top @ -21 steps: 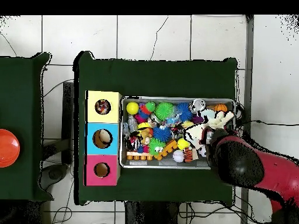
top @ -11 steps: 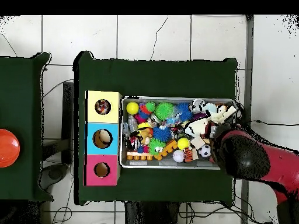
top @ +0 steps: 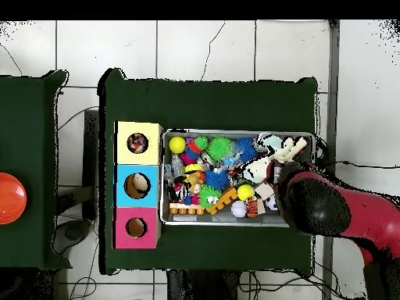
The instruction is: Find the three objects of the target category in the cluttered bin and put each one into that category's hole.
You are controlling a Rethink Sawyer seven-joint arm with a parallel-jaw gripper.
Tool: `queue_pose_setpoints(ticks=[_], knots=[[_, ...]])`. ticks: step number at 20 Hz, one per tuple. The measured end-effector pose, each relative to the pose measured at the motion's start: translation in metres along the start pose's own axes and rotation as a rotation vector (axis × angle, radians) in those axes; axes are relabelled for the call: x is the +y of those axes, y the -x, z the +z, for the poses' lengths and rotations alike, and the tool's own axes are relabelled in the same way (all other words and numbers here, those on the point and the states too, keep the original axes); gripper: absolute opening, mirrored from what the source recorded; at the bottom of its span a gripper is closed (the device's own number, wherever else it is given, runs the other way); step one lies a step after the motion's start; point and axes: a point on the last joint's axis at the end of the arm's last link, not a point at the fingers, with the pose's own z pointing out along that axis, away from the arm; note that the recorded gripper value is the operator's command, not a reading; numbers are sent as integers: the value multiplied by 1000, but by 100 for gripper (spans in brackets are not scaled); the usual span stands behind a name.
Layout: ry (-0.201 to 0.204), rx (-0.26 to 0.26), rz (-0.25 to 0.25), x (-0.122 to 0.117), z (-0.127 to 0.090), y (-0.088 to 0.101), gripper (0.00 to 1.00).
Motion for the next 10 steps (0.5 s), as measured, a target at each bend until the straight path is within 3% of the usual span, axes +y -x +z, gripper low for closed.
queue_pose_setpoints(ticks=[4, 5, 10], knots=[[-2, -1, -11, 2, 0, 0, 0], [-2, -2, -13, 2, 0, 0, 100], [-2, -2, -15, 2, 1, 1, 100]])
